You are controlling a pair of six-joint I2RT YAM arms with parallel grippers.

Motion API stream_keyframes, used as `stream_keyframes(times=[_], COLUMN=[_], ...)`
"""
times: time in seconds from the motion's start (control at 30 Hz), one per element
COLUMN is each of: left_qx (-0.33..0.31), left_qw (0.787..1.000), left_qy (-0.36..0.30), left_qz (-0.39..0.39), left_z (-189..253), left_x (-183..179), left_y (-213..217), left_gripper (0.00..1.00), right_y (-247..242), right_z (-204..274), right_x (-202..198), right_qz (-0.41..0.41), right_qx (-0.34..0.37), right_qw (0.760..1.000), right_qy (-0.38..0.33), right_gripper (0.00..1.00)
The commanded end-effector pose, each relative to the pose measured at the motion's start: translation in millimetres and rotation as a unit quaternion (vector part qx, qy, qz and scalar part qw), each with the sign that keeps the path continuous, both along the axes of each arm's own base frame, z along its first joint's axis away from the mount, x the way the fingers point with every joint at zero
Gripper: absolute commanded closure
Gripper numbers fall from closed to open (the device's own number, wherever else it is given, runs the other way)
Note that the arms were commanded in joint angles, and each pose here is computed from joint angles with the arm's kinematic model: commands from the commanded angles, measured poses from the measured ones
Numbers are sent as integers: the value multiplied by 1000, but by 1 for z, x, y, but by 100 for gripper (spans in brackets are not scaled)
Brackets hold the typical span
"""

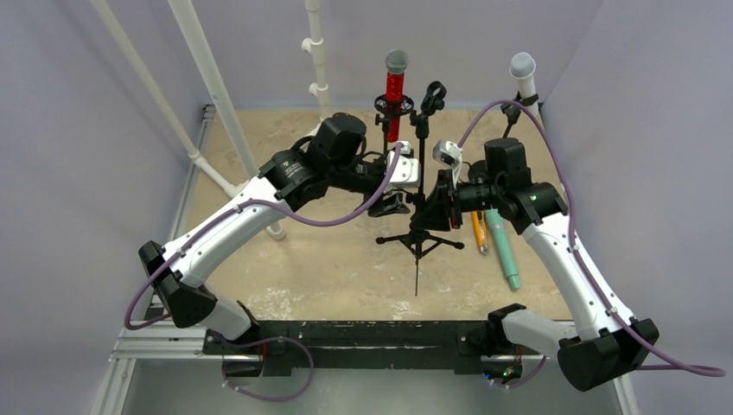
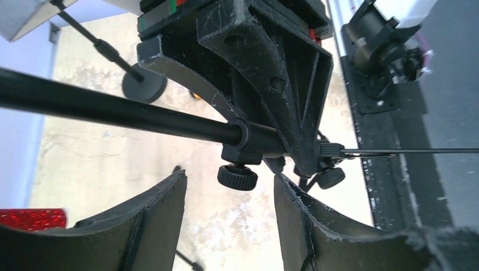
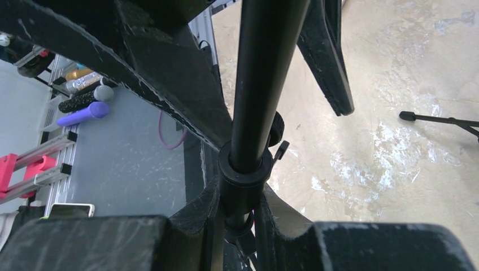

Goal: Remove the microphone from the stand

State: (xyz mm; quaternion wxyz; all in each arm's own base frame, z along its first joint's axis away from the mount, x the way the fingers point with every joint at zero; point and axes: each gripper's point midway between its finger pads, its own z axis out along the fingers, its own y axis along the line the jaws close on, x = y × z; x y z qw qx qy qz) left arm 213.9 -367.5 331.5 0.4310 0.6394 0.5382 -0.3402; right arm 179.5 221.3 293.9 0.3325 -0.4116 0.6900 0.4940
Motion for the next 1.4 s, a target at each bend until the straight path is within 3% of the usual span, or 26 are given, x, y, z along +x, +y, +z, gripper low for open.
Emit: stream_keyframes(times=[0.0, 0.07, 0.33, 0.53, 0.77, 0.87, 0.93, 1.1, 1.23, 1.37], left_qx=[-14, -16, -12, -31, -41, -37, -34, -33, -43, -57], left_qw=[995, 995, 999, 989, 953, 939, 937, 961, 983, 996], left_qy=[-95, -95, -33, 118, 278, 324, 331, 269, 177, 29], left_qz=[26, 24, -26, -87, -109, -113, -106, -57, 3, 68], left_z=[29, 29, 19, 24, 26, 24, 21, 11, 12, 20], left_x=[18, 17, -7, -34, -41, -45, -44, -33, -14, 7], left_y=[-2, -4, -10, -6, -3, -1, 2, 11, 18, 21], left_gripper=[46, 52, 99, 100, 87, 73, 54, 25, 21, 21], right_y=[5, 5, 1, -10, -19, -21, -20, -14, -6, 0], right_z=[25, 23, 18, 10, 11, 12, 13, 14, 16, 19], right_x=[-4, -4, -5, -4, 4, 5, 4, 1, -4, -6], right_qz=[22, 22, 18, 20, 14, 12, 13, 15, 24, 27], right_qx=[30, 29, 15, -33, -70, -75, -70, -49, -25, -2], right_qw=[999, 999, 999, 996, 989, 987, 987, 992, 998, 1000], right_qy=[-25, -23, -46, -83, -133, -143, -144, -112, -53, -11], right_gripper=[100, 100, 100, 100, 100, 100, 100, 100, 100, 100])
